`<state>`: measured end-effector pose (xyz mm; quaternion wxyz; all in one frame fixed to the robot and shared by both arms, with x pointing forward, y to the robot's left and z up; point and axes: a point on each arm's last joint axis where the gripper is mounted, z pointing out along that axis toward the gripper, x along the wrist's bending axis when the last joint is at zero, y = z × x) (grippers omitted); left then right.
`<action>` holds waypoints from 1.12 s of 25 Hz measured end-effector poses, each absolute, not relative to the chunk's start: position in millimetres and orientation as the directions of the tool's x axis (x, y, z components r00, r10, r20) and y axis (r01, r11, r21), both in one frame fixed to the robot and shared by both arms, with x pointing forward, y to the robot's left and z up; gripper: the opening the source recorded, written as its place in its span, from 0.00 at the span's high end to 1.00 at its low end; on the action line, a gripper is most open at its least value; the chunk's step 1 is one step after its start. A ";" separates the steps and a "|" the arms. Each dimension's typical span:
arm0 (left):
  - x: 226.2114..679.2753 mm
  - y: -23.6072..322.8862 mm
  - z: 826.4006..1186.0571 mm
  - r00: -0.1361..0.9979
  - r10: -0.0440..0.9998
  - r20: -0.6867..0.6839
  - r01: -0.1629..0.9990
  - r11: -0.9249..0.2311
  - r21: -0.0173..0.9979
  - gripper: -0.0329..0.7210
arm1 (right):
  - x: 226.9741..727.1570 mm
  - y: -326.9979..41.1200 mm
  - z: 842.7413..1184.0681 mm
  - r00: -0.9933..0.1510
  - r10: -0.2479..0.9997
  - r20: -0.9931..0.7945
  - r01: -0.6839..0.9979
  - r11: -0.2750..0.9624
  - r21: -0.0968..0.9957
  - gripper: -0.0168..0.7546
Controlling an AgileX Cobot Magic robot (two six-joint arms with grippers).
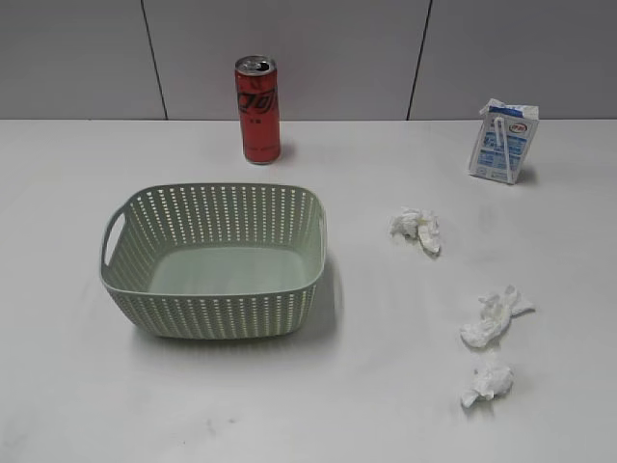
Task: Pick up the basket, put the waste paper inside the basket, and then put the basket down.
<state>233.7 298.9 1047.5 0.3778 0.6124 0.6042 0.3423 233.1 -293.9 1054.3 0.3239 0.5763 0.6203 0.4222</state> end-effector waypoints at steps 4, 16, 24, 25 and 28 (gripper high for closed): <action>233.7 298.9 1047.5 0.035 0.999 -0.037 0.481 0.016 0.876 0.08 | 233.1 -293.9 1054.3 -0.126 0.988 0.085 0.441 -0.021 0.897 0.22; 233.8 298.9 1047.6 0.035 0.999 -0.037 0.481 0.016 0.877 0.16 | 233.1 -293.9 1054.3 -0.126 0.988 0.085 0.441 -0.021 0.897 0.22; 266.8 295.3 1064.9 0.069 0.997 -0.039 0.537 -0.004 0.843 0.18 | 233.1 -293.9 1054.3 -0.126 0.988 0.085 0.441 -0.021 0.897 0.22; 274.7 294.5 1068.7 0.075 0.996 -0.044 0.541 -0.004 0.841 0.18 | 233.1 -293.9 1054.3 -0.126 0.988 0.085 0.441 -0.021 0.897 0.22; 296.3 291.9 1078.7 0.102 0.993 -0.055 0.539 -0.009 0.842 0.18 | 233.1 -293.9 1054.3 -0.126 0.988 0.085 0.441 -0.021 0.897 0.22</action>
